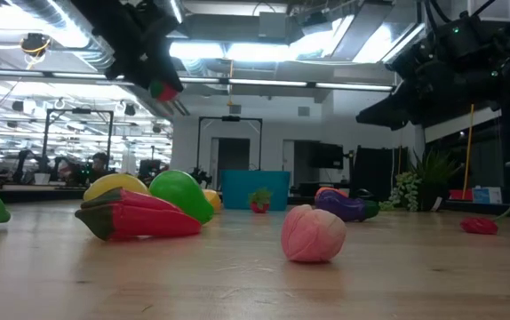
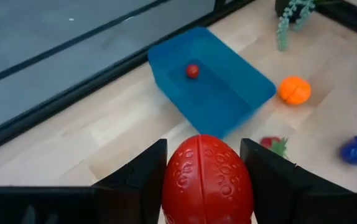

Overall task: Pick and placing Produce into tupperware
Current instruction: Put the top left strawberry into the blue bin

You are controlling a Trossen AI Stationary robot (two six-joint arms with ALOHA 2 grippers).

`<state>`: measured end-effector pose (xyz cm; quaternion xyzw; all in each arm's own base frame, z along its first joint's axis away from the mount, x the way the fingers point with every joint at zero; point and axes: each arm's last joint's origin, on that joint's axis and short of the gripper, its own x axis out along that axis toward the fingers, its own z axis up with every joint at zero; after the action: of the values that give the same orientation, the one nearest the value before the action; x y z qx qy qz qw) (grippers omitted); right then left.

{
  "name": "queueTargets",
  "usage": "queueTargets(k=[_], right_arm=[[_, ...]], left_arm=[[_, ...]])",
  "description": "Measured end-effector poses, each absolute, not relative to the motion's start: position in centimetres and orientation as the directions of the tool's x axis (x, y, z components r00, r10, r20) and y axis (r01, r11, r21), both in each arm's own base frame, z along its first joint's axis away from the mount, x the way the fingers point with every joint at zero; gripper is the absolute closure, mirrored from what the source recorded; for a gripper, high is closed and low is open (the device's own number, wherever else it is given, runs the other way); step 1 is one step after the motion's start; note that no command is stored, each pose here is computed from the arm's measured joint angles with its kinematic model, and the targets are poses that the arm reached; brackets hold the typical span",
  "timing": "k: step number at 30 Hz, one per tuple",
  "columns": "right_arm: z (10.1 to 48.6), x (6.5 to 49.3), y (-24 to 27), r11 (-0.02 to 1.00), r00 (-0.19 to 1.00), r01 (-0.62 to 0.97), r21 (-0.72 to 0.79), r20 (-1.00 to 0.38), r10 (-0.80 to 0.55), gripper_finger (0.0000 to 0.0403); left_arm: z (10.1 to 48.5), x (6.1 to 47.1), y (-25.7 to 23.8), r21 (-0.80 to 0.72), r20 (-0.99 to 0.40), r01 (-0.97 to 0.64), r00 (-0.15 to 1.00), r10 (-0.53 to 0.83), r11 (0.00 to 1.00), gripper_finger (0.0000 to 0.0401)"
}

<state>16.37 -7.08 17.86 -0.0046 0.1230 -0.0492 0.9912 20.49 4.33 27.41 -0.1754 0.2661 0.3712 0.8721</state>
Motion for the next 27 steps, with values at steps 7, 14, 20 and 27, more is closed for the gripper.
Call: queueTargets(k=[7,14,20,27], right_arm=[[17.8,16.4,-7.1,0.995,0.963,0.096,-0.018,-0.251,-0.098,0.0280],[17.8,16.4,-7.1,0.995,0.963,0.097,-0.016,-0.250,-0.098,0.0280],[17.8,16.4,-7.1,0.995,0.963,0.096,-0.017,-0.250,-0.097,0.0280],[17.8,16.4,-7.1,0.995,0.963,0.096,-0.018,-0.250,-0.097,0.0280]], left_arm=[[25.2,21.2,1.1,-0.124,-0.491,-0.697,0.662,0.566,0.707,0.0226],[23.0,21.3,-1.0,-0.164,-0.369,-0.596,0.776,0.512,0.786,0.0226],[21.2,20.9,-1.8,-0.192,-0.251,-0.485,0.865,0.435,0.853,0.0226],[20.8,20.8,-1.9,-0.197,-0.141,-0.230,0.969,0.204,0.953,0.0225]])
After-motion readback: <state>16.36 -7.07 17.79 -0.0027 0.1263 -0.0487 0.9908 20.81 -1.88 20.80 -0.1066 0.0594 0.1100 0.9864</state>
